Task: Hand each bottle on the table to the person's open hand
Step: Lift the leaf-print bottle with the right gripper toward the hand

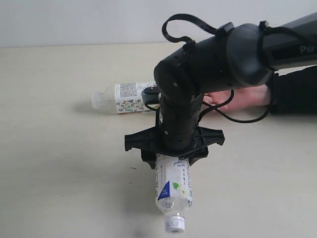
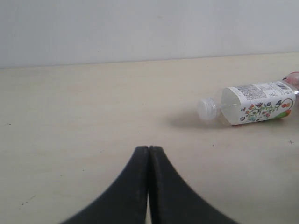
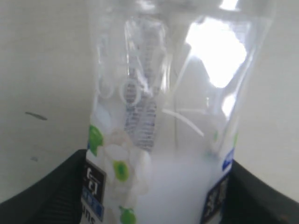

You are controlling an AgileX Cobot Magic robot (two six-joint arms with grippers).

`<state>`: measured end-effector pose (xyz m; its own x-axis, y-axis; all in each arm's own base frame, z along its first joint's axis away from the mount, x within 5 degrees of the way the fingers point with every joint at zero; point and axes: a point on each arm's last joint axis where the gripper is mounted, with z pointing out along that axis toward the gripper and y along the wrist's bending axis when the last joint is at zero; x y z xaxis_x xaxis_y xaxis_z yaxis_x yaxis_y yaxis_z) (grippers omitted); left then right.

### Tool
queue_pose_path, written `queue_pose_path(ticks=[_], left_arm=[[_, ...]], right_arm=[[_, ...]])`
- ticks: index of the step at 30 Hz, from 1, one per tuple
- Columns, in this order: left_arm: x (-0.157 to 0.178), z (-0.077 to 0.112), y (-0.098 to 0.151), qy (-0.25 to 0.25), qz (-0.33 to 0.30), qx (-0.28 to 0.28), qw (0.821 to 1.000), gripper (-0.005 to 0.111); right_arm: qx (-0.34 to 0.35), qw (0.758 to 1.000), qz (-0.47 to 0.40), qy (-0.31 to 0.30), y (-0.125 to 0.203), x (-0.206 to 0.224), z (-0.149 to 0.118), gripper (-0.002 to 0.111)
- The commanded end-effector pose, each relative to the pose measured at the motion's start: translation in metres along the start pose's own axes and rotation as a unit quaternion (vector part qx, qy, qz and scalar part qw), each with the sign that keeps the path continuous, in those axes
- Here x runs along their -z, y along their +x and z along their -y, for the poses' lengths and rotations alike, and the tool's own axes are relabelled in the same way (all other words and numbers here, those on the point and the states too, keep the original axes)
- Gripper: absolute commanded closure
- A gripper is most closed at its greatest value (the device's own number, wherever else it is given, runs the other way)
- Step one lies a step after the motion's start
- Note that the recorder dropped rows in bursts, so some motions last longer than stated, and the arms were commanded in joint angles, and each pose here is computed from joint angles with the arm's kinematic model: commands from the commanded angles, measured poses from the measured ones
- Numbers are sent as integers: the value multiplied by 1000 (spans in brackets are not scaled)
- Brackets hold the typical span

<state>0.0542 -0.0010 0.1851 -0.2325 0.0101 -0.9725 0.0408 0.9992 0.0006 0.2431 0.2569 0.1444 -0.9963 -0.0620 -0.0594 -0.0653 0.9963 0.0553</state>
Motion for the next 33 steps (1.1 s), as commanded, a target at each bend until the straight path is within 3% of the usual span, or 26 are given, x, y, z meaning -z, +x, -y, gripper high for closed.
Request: queue_pose_path(ticks=[1,11,17,23,33], left_arm=[[0,0,0,3,3,4,1000,104],[0,0,0,3,3,4,1000,104],[0,0,0,3,3,3,1000,104],[0,0,0,3,3,4,1000,104],[0,0,0,3,3,3,1000,104]], right_arm=[[17,998,42,-31,-4,38,4,108],[-9,995,93,-16,-12,105,54,108],[-11,996,91,2,-37,112,85,108],[33,997,53,37,-71,118,105,108],[84,995,30,55,-126,98,120,108]])
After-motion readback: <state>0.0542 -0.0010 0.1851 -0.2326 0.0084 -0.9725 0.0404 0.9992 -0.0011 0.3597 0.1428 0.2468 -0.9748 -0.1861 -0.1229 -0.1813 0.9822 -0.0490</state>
